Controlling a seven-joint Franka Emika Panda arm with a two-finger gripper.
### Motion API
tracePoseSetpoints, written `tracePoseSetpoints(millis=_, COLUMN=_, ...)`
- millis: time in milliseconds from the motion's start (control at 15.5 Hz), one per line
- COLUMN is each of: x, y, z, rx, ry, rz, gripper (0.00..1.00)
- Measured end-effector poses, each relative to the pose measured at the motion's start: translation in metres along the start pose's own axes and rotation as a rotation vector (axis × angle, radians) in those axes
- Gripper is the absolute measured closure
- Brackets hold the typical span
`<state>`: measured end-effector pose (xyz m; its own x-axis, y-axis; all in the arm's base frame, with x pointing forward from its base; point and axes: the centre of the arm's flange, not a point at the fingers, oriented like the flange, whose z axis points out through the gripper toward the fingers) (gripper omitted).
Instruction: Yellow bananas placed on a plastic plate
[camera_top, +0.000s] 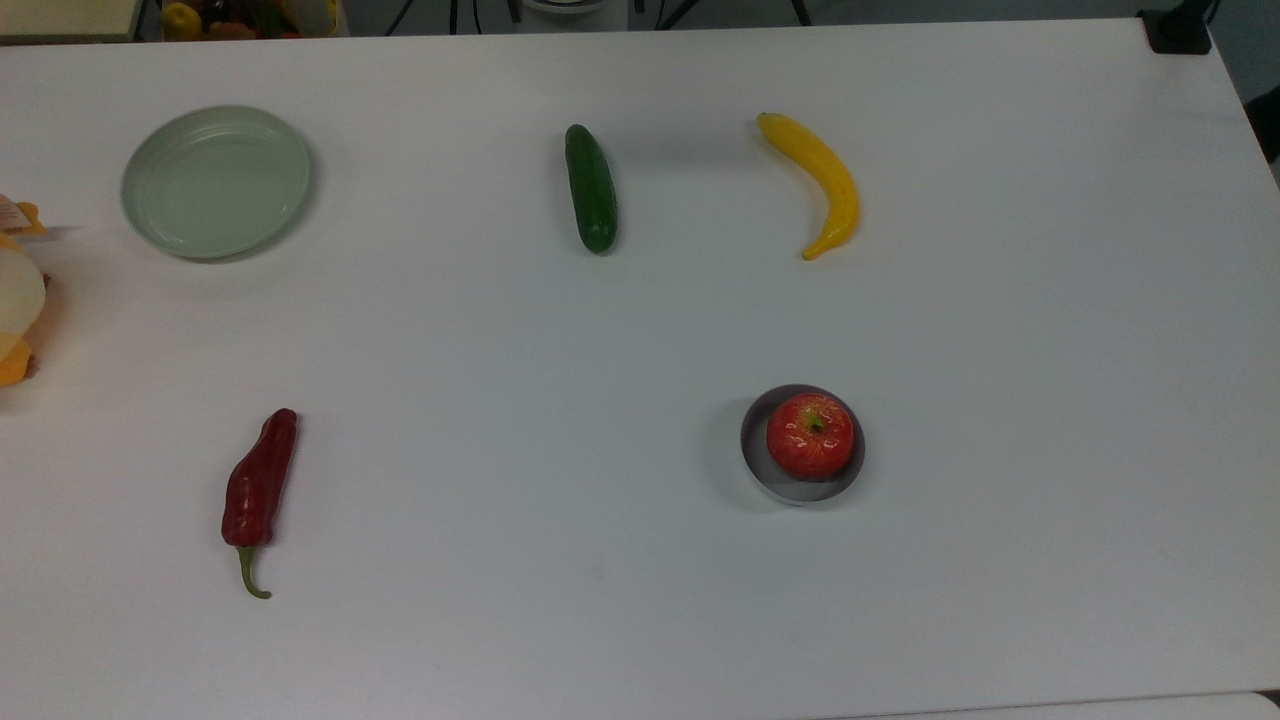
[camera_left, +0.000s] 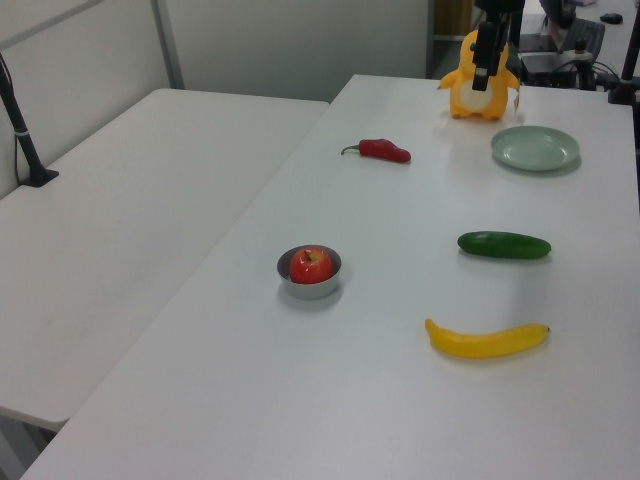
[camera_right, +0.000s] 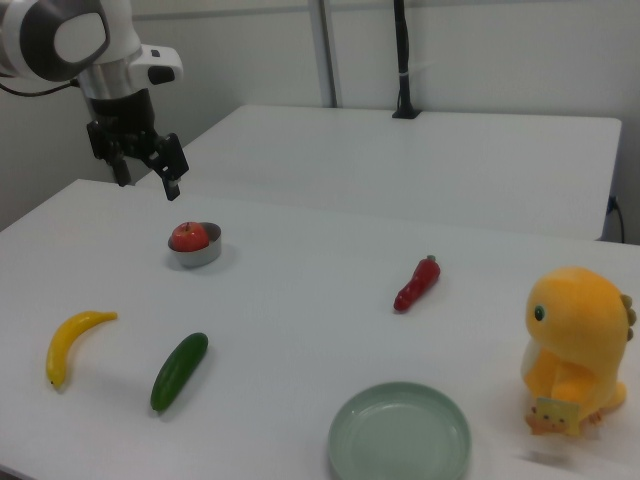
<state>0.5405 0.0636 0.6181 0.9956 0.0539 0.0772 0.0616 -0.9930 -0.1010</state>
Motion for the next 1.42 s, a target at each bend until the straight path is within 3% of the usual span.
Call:
tracePoseSetpoints(millis=904, x=0.001, y=0.010, z=-0.001, rx=0.000, ry=0.003, rz=0.004, gripper=0.00)
tracePoseSetpoints(millis=1421, x=-0.003, y=0.011, z=0.008, rx=0.006, ry=-0.041, rz=-0.281, gripper=0.00)
